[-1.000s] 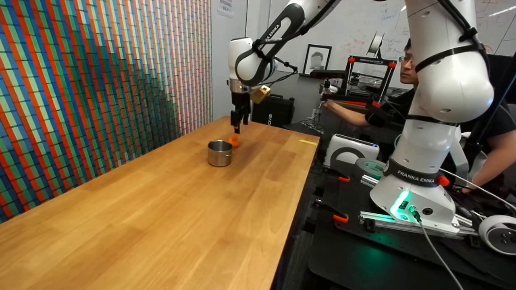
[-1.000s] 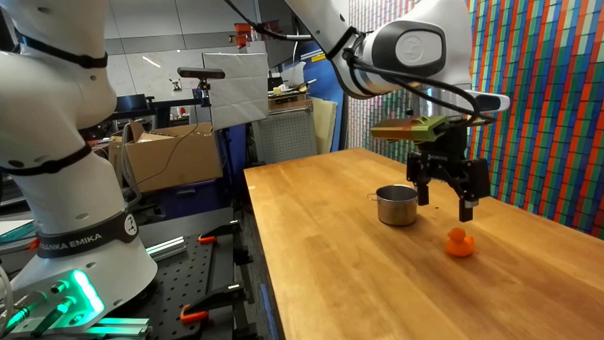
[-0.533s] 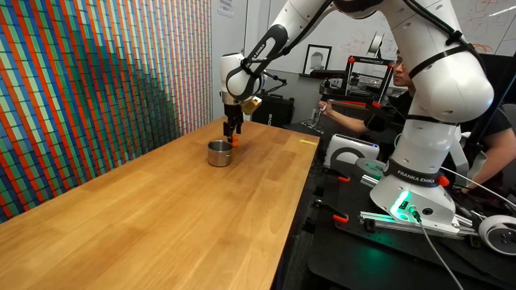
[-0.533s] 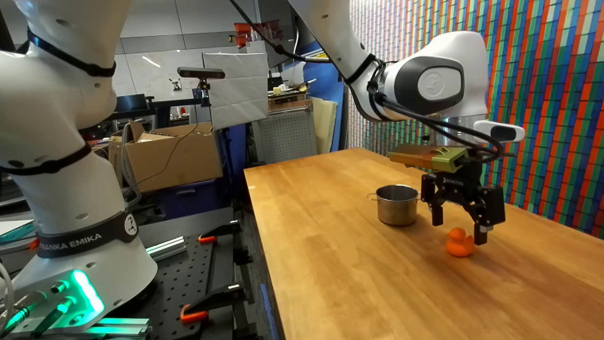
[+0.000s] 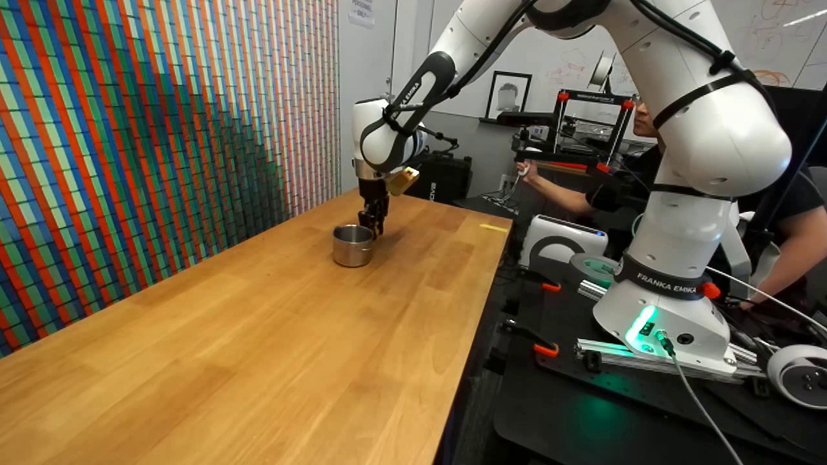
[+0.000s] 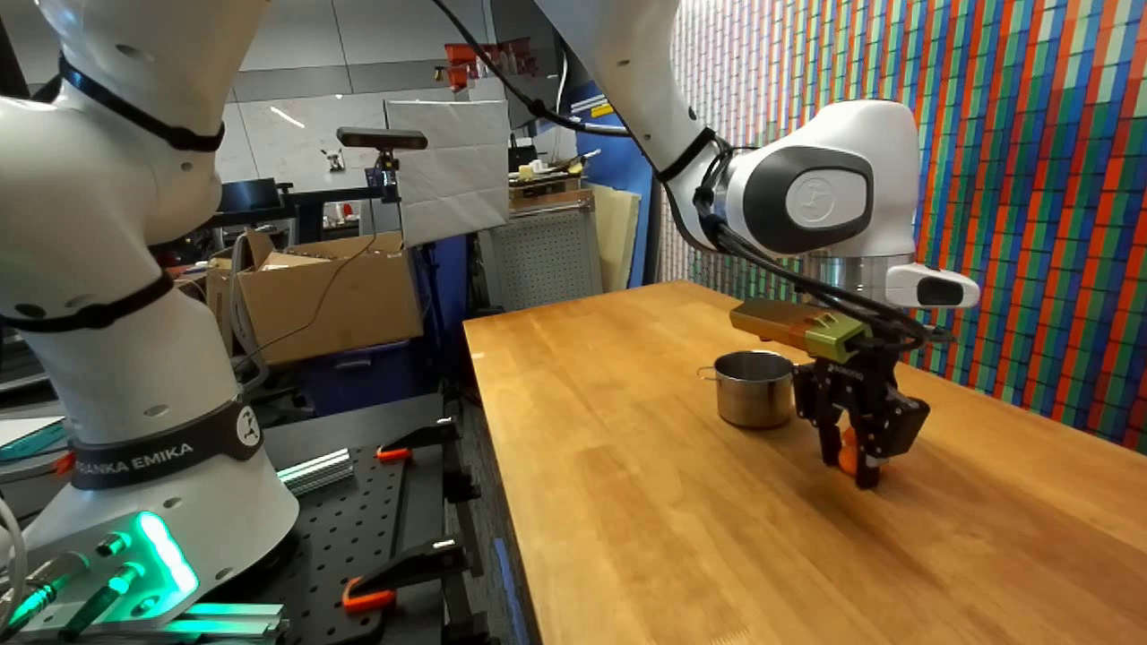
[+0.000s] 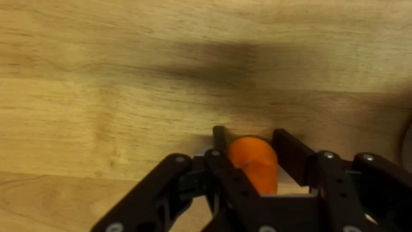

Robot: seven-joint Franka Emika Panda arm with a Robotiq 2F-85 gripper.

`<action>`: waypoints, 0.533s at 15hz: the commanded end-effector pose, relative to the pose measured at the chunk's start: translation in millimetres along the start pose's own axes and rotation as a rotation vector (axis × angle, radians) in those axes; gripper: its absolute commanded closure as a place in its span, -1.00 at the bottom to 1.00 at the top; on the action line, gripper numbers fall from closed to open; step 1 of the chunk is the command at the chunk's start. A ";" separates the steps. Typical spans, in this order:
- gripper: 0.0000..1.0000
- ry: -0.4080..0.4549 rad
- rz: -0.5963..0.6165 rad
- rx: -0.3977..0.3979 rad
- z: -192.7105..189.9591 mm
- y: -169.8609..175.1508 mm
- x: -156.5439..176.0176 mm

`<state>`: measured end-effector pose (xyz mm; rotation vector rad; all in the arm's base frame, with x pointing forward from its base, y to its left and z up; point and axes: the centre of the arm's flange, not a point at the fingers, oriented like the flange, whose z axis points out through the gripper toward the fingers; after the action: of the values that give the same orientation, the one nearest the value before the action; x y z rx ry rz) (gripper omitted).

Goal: Put the rubber duck inside the silver cup

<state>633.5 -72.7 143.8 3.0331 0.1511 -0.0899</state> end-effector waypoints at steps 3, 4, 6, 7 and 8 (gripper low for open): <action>0.59 0.049 -0.003 0.013 -21.3 5.1 12.7; 0.59 0.049 -0.009 0.017 -30.2 4.0 15.1; 0.59 0.060 -0.021 0.019 -54.3 0.4 17.1; 0.58 0.063 -0.027 0.028 -66.4 -1.6 16.8; 0.59 0.062 -0.037 0.036 -77.2 -5.8 15.2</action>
<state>650.9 -64.5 177.9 3.0372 0.1726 -0.0004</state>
